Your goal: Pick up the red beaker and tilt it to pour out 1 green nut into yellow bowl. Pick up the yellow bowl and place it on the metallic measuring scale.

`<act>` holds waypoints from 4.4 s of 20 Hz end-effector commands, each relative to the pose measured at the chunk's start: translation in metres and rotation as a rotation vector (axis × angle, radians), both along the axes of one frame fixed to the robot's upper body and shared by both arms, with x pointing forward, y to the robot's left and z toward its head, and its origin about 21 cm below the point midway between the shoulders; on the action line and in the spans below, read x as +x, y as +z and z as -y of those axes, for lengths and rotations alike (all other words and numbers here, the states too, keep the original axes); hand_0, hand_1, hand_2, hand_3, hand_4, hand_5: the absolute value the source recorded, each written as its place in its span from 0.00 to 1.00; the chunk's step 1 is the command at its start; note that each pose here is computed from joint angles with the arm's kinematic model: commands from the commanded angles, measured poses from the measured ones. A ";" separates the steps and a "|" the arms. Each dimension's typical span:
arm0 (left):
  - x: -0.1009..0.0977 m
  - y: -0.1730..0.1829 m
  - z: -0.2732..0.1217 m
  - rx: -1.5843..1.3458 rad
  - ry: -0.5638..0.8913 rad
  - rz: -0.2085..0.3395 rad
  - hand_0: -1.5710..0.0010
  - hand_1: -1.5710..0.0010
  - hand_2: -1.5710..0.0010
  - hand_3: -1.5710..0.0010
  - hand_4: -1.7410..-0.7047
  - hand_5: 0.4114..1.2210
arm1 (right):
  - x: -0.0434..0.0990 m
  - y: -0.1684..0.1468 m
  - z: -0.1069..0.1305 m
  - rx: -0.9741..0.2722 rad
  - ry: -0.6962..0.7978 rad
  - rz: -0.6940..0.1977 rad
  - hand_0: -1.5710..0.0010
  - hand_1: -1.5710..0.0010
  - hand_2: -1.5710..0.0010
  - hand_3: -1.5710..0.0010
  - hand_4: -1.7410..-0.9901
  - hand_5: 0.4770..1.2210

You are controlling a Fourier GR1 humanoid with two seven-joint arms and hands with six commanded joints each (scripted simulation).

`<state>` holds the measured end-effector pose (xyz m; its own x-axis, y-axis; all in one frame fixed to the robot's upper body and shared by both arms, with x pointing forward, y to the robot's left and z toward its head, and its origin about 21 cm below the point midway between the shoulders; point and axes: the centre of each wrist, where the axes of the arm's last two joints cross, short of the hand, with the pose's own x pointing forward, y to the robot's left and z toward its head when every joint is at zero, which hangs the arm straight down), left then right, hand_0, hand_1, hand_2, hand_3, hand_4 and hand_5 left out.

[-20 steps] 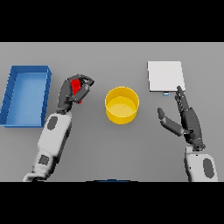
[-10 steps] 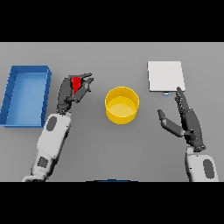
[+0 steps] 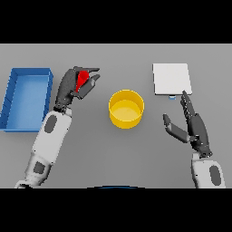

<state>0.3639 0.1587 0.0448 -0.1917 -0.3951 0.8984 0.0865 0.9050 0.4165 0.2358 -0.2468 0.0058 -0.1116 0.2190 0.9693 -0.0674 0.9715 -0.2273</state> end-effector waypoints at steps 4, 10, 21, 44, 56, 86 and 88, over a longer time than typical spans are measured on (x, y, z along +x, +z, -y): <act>0.004 0.006 0.003 0.069 -0.009 -0.008 0.00 0.00 0.00 0.01 0.12 0.90 | -0.001 0.000 -0.003 0.002 -0.001 -0.017 1.00 1.00 1.00 1.00 0.62 0.27; 0.016 0.036 0.020 0.472 -0.120 0.052 0.00 0.00 0.00 0.00 0.03 0.89 | 0.000 0.005 -0.003 0.011 -0.010 -0.021 1.00 1.00 1.00 1.00 0.62 0.28; 0.029 0.065 0.058 1.205 -0.383 0.051 0.00 0.00 0.00 0.06 0.11 0.99 | -0.003 0.001 -0.007 0.035 -0.023 -0.043 1.00 1.00 1.00 1.00 0.62 0.26; 0.022 0.075 0.150 2.111 -0.580 0.318 0.00 0.00 0.00 0.01 0.00 1.00 | -0.002 0.001 -0.002 0.058 -0.036 -0.058 1.00 1.00 1.00 1.00 0.60 0.17; 0.029 0.090 0.162 2.285 -0.545 0.382 0.00 0.00 0.00 0.00 0.00 1.00 | -0.004 0.000 -0.005 0.029 -0.041 -0.043 1.00 1.00 1.00 1.00 0.67 0.14; 0.111 0.202 -0.149 0.744 0.563 -0.328 0.00 0.00 0.00 0.04 0.00 1.00 | 0.008 0.001 -0.007 0.021 0.036 -0.001 1.00 1.00 1.00 1.00 0.61 0.25; 0.105 0.173 -0.159 0.671 0.595 -0.393 0.00 0.00 0.00 0.07 0.00 1.00 | 0.007 0.002 -0.003 0.012 0.034 -0.002 1.00 1.00 1.00 1.00 0.58 0.26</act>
